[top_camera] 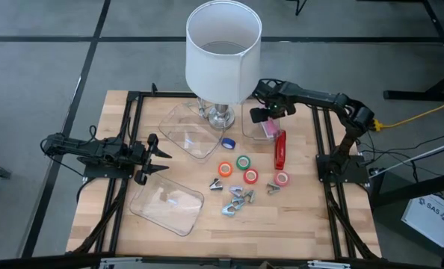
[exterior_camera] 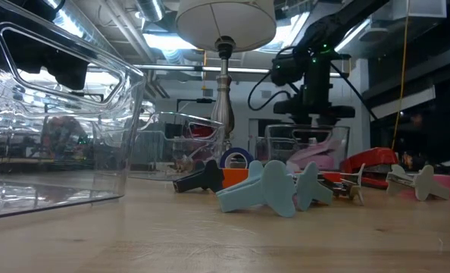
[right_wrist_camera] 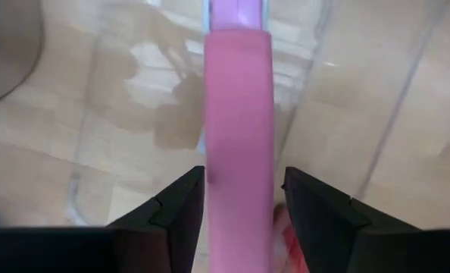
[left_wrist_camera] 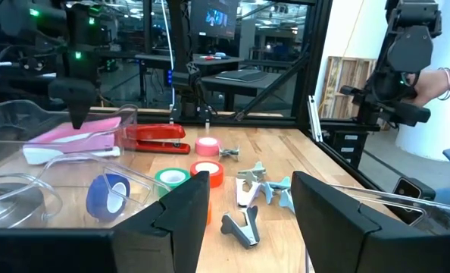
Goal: Pick and place Stapler, Stapler remover, tape
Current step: Put the red stapler into the top right transparent bin
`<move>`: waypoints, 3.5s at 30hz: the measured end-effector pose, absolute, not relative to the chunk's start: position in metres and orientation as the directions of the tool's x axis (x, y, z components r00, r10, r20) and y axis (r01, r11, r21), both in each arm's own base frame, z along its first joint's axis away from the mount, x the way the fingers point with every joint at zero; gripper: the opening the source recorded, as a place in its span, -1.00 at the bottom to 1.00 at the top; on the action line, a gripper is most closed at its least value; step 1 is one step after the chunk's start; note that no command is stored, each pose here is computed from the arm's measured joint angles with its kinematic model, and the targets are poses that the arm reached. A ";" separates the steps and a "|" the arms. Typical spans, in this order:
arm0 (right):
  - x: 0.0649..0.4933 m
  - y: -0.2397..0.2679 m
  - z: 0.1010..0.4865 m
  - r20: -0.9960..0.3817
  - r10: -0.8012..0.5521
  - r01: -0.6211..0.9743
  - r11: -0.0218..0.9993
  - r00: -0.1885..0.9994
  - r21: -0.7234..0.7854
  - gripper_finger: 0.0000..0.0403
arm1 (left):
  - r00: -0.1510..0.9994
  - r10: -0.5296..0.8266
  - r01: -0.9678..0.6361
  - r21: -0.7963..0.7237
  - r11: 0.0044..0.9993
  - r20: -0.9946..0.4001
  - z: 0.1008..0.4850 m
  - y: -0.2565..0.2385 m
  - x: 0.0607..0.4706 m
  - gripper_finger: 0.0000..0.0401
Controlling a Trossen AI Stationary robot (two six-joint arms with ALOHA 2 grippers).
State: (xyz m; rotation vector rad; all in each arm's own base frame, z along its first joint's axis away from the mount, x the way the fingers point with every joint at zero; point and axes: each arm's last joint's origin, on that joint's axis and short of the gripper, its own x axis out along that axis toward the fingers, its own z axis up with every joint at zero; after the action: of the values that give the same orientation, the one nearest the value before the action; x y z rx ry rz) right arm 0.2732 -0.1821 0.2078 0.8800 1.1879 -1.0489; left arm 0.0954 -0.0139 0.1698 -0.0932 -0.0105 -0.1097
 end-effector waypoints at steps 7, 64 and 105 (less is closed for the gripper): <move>0.279 -0.186 0.218 -0.975 -0.199 0.925 0.380 0.100 0.018 -0.08 | 0.994 -0.109 0.110 -0.092 0.990 0.016 0.170 -0.014 0.095 -0.08; 0.155 -0.060 0.256 -0.807 -0.345 0.863 0.352 0.479 0.362 -0.08 | 0.994 -0.109 0.110 -0.092 0.990 0.016 0.170 -0.014 0.095 -0.08; 0.208 -0.018 0.184 -0.967 -0.225 0.941 0.336 0.121 0.040 -0.08 | 0.994 -0.109 0.110 -0.092 0.990 0.015 0.170 -0.014 0.095 -0.08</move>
State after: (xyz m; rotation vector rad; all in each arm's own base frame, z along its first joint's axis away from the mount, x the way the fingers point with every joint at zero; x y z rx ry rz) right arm 0.2083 -0.0176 0.1843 0.8275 1.1126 -1.0115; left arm 0.0954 -0.0139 0.1698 -0.0931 -0.0104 -0.1097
